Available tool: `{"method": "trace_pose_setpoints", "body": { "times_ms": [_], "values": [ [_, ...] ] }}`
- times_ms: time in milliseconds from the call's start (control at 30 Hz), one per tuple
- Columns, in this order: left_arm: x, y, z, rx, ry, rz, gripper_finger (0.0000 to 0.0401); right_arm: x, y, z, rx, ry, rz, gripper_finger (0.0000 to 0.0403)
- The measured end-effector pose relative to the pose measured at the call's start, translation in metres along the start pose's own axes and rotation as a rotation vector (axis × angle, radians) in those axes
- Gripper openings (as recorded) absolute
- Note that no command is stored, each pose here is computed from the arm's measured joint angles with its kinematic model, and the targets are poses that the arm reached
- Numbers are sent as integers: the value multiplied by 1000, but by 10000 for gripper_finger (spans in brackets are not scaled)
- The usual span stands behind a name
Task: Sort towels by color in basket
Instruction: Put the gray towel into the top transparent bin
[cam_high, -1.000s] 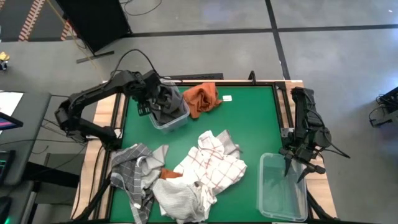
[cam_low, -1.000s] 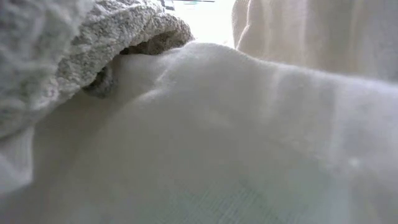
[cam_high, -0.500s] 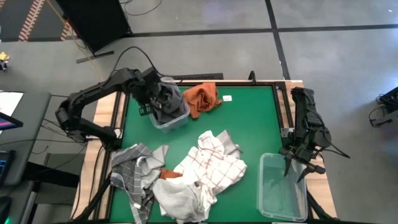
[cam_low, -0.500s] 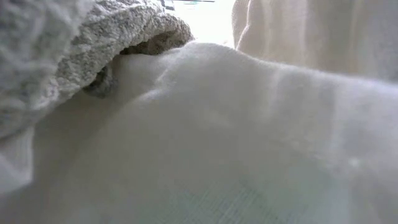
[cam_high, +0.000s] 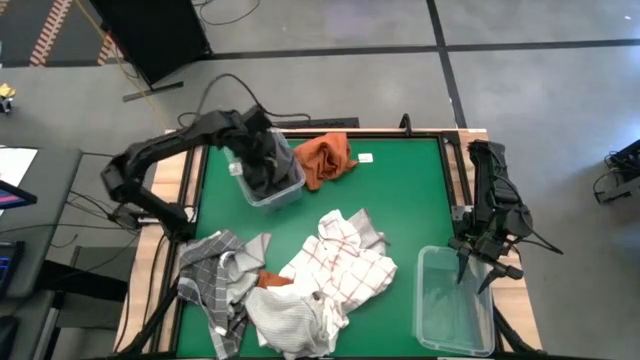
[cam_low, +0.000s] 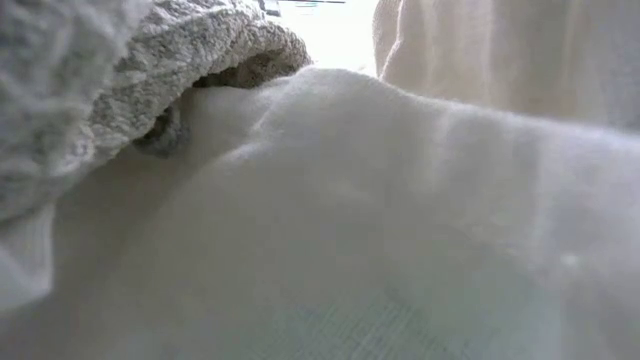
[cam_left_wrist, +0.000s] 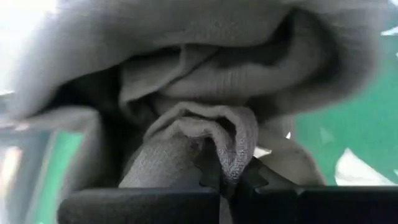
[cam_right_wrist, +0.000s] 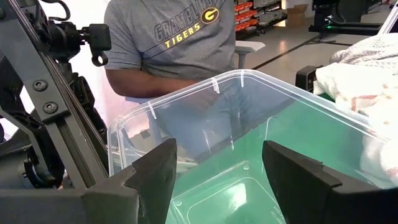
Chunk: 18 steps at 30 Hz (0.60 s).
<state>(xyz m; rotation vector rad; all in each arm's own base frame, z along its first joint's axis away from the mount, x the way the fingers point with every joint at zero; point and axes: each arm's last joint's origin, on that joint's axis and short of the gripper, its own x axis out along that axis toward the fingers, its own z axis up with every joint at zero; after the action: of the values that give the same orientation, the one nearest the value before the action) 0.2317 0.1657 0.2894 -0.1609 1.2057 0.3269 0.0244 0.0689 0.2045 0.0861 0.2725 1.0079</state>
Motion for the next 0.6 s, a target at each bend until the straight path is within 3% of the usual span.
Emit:
{"method": "trace_pose_setpoints", "body": {
  "times_ms": [167,333,467,600],
  "values": [
    [50,2,5,-8,123,-62,1,0,0,0,0,0,0,264],
    [82,4,6,-15,216,-93,1,0,0,0,0,0,0,264],
    [93,5,6,-16,252,-105,8,0,0,0,0,0,0,264],
    [92,4,5,-7,249,-104,42,0,0,0,0,0,0,264]
  ]
}}
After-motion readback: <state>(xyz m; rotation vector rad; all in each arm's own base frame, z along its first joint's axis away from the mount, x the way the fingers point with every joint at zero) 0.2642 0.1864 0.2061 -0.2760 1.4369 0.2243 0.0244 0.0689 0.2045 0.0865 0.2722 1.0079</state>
